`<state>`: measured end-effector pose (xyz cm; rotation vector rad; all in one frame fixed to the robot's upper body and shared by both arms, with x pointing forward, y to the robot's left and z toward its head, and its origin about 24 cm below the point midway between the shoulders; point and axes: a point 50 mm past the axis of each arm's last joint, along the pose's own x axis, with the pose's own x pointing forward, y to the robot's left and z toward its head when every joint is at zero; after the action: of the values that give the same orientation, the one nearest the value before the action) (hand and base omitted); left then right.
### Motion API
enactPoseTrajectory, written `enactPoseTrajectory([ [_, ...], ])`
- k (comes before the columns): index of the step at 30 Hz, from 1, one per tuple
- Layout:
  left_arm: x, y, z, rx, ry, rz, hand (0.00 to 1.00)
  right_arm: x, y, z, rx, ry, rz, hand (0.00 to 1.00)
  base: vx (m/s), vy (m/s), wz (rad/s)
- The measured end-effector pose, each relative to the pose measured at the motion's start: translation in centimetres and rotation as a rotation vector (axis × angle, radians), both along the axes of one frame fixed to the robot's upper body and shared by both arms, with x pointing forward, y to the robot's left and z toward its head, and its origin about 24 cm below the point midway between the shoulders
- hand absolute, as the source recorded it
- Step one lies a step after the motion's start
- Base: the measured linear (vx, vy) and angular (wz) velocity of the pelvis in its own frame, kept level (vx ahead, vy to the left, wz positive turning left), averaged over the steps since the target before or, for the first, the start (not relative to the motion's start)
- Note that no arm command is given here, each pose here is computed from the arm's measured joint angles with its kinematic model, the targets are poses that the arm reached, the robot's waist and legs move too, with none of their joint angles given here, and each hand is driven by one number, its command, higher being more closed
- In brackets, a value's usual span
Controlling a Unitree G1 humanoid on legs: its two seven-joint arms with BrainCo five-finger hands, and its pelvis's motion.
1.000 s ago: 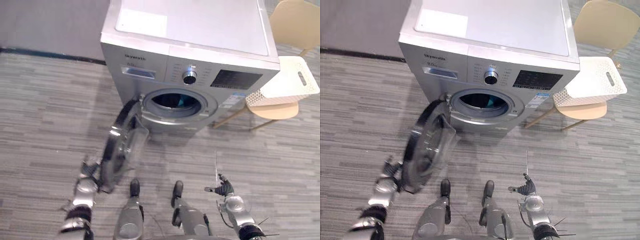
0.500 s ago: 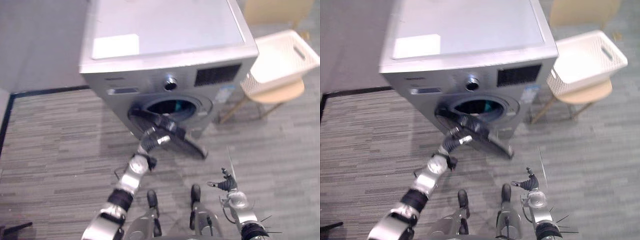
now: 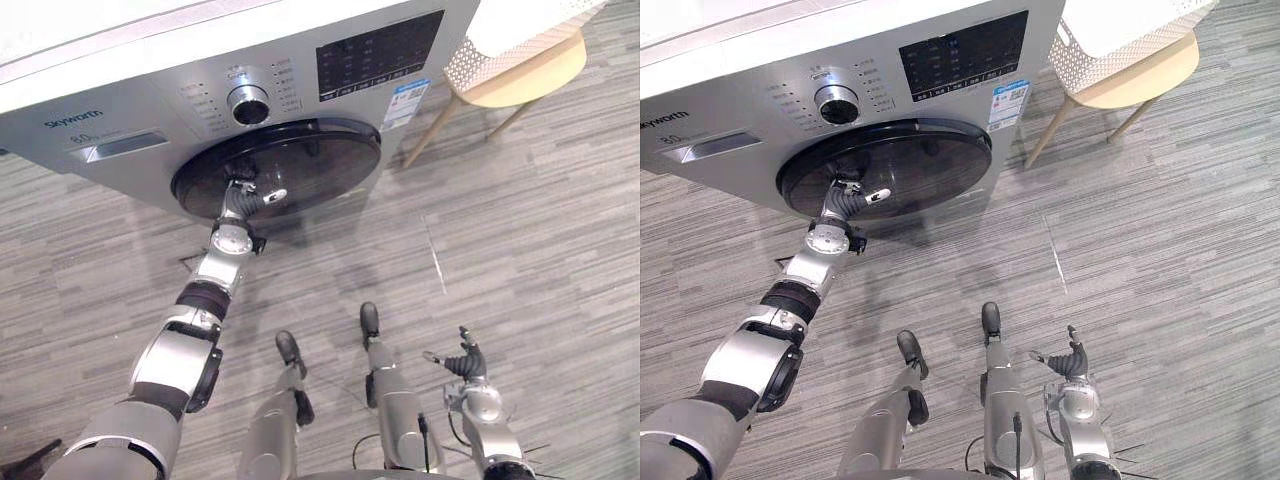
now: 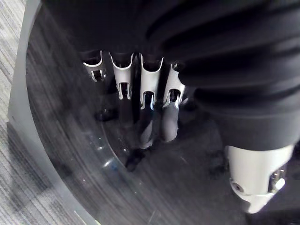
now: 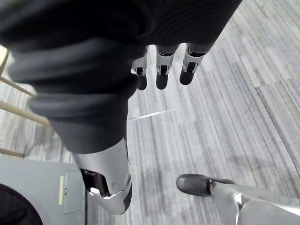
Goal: Pick up the laundry basket with both hands and put the clothes into the washing machine.
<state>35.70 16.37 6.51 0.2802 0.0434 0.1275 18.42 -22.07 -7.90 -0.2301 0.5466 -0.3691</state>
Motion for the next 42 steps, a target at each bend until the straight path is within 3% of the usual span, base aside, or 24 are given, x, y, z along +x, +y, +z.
enactPoseTrajectory([
  [4,-6.8,-0.1,-8.4,-0.084,0.225,0.033,0.00,-0.9,-0.9,-1.3,-0.007,0.074,-0.030,0.00,0.05,0.002,0.76],
  [6,-12.5,0.5,-13.3,-0.134,0.418,0.082,0.00,-2.2,-1.4,-2.6,-0.007,0.158,-0.050,0.00,0.07,0.029,1.16],
  [9,-18.0,2.1,-17.1,-0.187,0.600,0.189,0.00,-3.5,-1.7,-3.9,0.004,0.245,-0.070,0.00,0.05,0.032,1.30],
  [18,-25.4,5.8,-21.0,-0.282,0.858,0.498,0.00,-0.5,-2.5,-2.9,-0.016,0.219,-0.052,0.00,0.07,0.164,1.34],
  [23,-27.5,6.2,-21.4,-0.302,0.898,0.556,0.00,-0.3,-1.5,-3.5,0.017,0.255,-0.025,0.00,0.18,0.218,0.77],
  [28,-26.2,7.2,-20.5,-0.313,0.818,0.589,0.00,-0.9,0.2,-4.2,0.048,0.287,0.032,0.00,0.28,0.154,1.16],
  [31,-25.7,6.1,-20.4,-0.359,0.796,0.582,0.00,-0.3,0.5,-3.9,0.056,0.260,0.035,0.00,0.41,0.025,1.03],
  [37,-23.9,5.0,-20.0,-0.412,0.742,0.568,0.00,-2.6,0.9,-4.7,0.079,0.298,0.011,0.00,0.47,-0.185,1.70],
  [42,-24.4,3.8,-19.8,-0.484,0.717,0.603,0.00,0.3,2.6,-2.9,0.090,0.172,0.072,0.00,0.42,-0.219,0.23],
])
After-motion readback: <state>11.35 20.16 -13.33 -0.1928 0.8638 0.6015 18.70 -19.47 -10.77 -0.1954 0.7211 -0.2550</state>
